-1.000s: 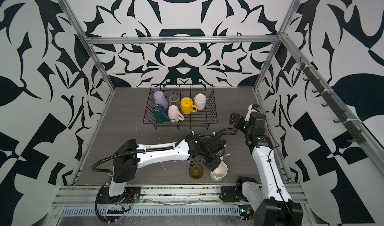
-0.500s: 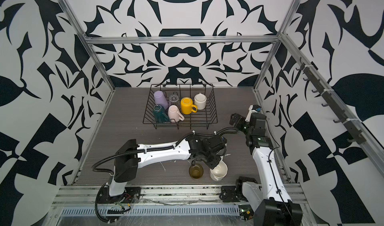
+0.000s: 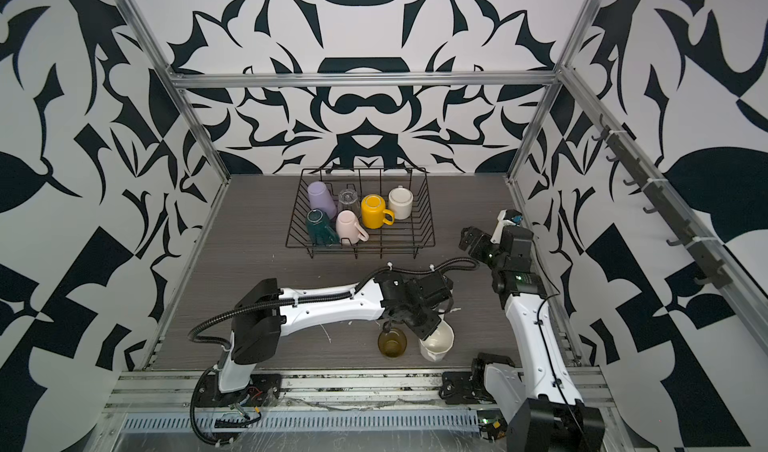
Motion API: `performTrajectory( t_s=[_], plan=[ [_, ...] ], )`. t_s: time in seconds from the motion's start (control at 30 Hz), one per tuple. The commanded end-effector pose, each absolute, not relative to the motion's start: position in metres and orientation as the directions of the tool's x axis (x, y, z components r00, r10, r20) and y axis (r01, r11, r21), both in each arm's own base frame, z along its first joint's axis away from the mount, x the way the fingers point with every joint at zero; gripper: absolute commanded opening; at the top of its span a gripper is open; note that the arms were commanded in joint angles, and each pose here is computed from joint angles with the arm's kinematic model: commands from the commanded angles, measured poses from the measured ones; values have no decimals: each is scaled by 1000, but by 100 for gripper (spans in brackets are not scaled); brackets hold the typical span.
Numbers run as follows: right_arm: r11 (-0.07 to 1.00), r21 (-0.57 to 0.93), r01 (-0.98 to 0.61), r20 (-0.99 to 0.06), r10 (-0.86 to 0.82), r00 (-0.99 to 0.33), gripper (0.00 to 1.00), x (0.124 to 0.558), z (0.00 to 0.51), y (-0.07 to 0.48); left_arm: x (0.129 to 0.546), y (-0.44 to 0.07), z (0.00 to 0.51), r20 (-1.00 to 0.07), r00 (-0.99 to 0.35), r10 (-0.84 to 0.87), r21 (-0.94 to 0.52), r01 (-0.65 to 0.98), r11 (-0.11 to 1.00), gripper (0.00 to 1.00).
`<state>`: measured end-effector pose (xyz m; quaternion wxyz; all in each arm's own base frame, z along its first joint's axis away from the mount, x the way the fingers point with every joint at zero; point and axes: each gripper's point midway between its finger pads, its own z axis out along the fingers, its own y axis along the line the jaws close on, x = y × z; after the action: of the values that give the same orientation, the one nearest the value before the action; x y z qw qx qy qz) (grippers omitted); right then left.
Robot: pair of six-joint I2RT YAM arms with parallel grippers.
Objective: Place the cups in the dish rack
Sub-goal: 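Close the left gripper on the white mug's rim and lift it, then carry the white mug toward the rack while the right gripper reaches toward it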
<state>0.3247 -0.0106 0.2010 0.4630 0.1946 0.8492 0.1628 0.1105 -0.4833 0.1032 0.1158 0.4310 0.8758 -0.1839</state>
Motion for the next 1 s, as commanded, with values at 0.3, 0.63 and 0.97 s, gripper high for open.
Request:
performTrajectory(
  t_s=[0.3,0.63,0.97],
  plan=[
    [864,480,149,-749,493,-443,99,332,222,-12,133,-473,127,-428,-626,652,-215,771,599,0],
    [851,507,135,-734,509,-450,100,337,220,-8,187,-429,185,-614,-654,443,-317,718,620,0],
    [814,579,-38,-723,492,-484,99,351,239,20,258,-327,294,-862,-493,116,-323,711,624,0]
  ],
)
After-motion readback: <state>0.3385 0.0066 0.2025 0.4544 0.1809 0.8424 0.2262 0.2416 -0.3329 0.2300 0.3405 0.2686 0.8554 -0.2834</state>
